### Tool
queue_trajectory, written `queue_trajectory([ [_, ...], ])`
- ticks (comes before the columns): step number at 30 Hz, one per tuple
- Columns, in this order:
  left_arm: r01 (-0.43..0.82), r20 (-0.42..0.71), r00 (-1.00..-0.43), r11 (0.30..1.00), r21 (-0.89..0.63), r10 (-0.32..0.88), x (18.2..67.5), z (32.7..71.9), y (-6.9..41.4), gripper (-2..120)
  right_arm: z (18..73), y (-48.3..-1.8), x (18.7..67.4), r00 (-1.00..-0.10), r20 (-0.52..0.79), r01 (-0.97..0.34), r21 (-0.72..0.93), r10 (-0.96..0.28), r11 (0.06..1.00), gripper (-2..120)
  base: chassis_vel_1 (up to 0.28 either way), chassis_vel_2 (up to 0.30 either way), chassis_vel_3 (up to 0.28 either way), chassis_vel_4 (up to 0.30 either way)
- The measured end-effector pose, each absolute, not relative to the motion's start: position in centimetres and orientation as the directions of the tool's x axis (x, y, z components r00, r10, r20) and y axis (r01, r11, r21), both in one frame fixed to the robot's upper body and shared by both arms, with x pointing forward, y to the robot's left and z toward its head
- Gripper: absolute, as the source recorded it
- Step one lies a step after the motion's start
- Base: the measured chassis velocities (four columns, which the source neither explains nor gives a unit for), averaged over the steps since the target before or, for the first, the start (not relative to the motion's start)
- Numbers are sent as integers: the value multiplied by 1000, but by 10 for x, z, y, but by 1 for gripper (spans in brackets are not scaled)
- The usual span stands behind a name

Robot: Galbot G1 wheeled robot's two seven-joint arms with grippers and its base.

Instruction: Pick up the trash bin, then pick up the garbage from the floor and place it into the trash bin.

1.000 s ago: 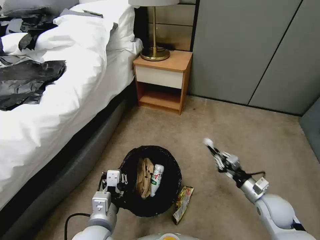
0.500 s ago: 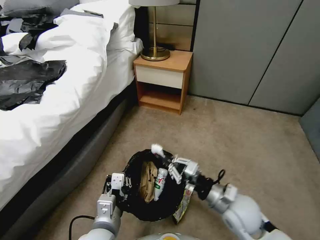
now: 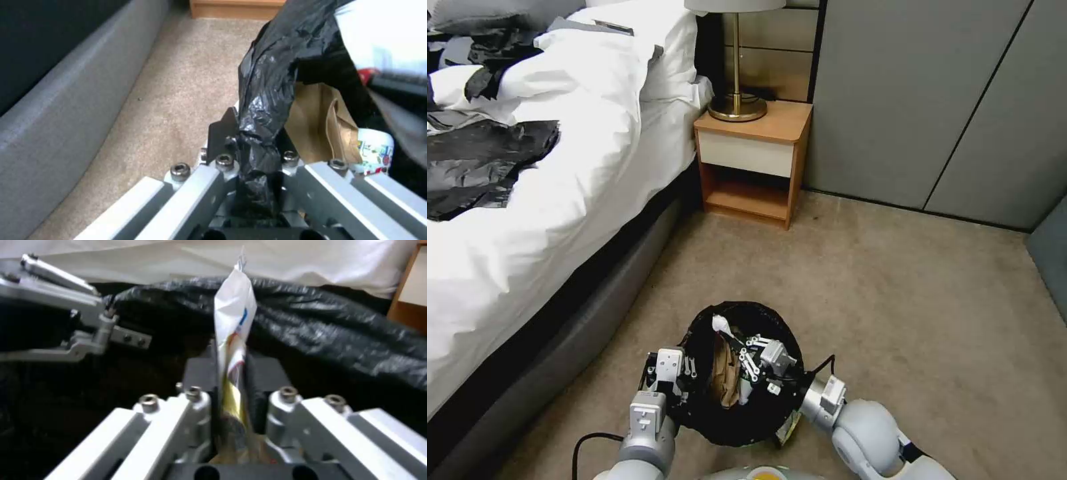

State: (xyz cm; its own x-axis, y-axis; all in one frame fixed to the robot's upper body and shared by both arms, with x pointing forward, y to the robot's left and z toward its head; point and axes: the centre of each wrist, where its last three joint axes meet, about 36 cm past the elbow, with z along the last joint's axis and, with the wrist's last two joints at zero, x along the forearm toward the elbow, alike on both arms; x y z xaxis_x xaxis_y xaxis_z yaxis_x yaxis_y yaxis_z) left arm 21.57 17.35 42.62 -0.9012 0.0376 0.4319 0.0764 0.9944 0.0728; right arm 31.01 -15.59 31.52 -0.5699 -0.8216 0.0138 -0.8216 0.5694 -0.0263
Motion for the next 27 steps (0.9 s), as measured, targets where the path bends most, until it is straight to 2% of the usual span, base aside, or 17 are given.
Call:
queue_trajectory([
  [4,78,430,-902,994,73,40,215,427,173,1,316,-155,306,-566,20,-824,-26,-824,566,32,0,0,0,0],
  [5,78,430,-902,994,73,40,215,427,173,1,316,-155,306,-566,20,-824,-26,-824,566,32,0,0,0,0],
  [8,82,430,-902,994,72,44,215,427,172,1,316,-157,302,-566,29,-824,-35,-824,565,46,0,0,0,0],
  [9,82,430,-902,994,72,44,215,427,172,1,316,-157,302,-566,29,-824,-35,-824,565,46,0,0,0,0],
  [12,83,429,-902,994,73,44,215,428,172,1,319,-161,299,-564,31,-825,-44,-825,563,61,0,0,0,0],
  [13,83,429,-902,994,73,44,215,428,172,1,319,-161,299,-564,31,-825,-44,-825,563,61,0,0,0,0],
  [19,82,427,-903,994,74,43,215,428,172,1,332,-167,294,-563,11,-825,-70,-826,561,85,0,0,0,0],
  [20,82,427,-903,994,74,43,215,428,172,1,332,-167,294,-563,11,-825,-70,-826,561,85,0,0,0,0],
  [23,80,426,-904,994,77,40,215,428,173,1,349,-173,294,-574,-27,-812,-109,-819,573,100,0,0,0,0],
  [27,77,425,-904,994,79,36,215,428,175,1,370,-176,295,-607,-86,-777,-139,-790,613,106,0,0,0,0],
])
